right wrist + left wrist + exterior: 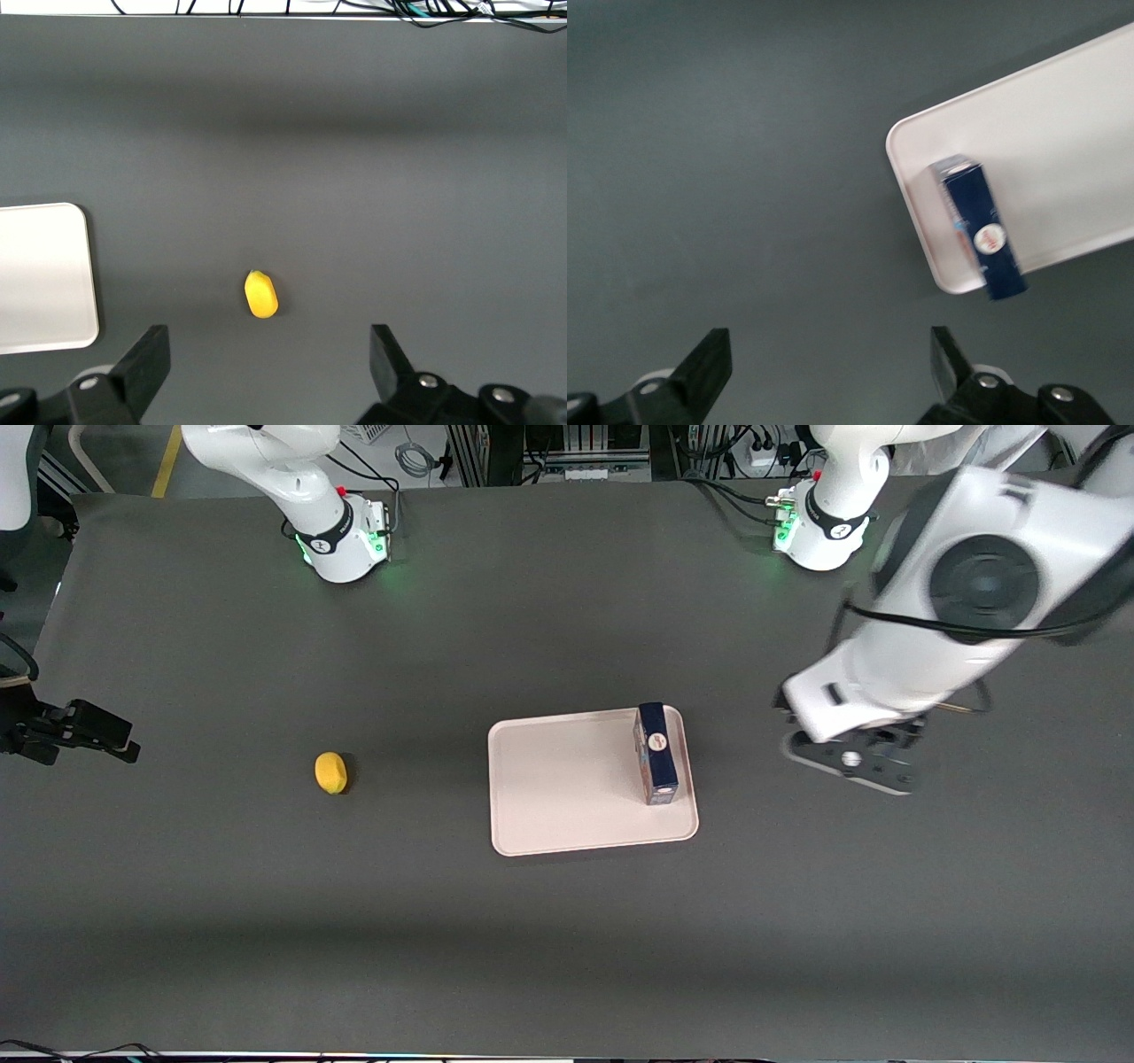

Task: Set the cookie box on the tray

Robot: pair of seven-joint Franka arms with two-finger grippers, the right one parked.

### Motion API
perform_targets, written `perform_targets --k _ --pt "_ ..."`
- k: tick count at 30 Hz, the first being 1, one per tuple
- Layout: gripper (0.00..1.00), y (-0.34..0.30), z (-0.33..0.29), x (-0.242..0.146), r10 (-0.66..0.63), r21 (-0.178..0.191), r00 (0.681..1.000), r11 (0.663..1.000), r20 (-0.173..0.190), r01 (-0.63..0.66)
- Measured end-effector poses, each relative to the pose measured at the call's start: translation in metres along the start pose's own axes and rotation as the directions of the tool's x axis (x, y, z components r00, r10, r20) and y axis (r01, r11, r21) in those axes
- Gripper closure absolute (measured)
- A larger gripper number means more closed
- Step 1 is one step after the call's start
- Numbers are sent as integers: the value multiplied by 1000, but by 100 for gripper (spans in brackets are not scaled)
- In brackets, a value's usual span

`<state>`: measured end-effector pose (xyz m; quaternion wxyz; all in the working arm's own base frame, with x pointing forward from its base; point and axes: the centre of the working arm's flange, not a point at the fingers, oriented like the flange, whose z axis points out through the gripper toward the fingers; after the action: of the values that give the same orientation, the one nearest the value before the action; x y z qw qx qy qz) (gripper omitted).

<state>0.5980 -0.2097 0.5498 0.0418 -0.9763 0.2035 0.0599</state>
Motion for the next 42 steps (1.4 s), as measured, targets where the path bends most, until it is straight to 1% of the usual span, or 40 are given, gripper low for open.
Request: perform_targets --k 6,9,12,16,20,25,27,33,35,36,37,38,39,41,42 --pt "0 -80 -10 -23 140 9 990 990 20 -140" --pt "0 -118 -10 -34 221 15 975 975 31 -221" --pt "0 -152 -7 -44 305 16 952 952 41 -305" --pt "0 -186 -3 -53 422 19 905 906 44 -423" --pt "0 -207 -3 -58 527 33 849 849 36 -528" --pt "0 -217 -2 -61 586 37 810 809 37 -587" --pt "0 -219 -2 -61 616 41 787 786 35 -617" --pt "0 -222 -6 -58 721 78 693 689 25 -720" --pt "0 -223 -7 -57 738 84 674 670 24 -737" --pt "0 -224 -6 -57 738 83 674 671 19 -737" --pt "0 -225 -6 -58 733 78 680 677 6 -732" --pt "0 -227 -5 -59 721 71 693 692 -10 -719" --pt "0 -229 -4 -60 699 61 714 714 -29 -697" --pt "0 -238 -1 -64 628 35 775 778 -69 -628" --pt "0 -243 1 -66 590 22 803 807 -82 -590"
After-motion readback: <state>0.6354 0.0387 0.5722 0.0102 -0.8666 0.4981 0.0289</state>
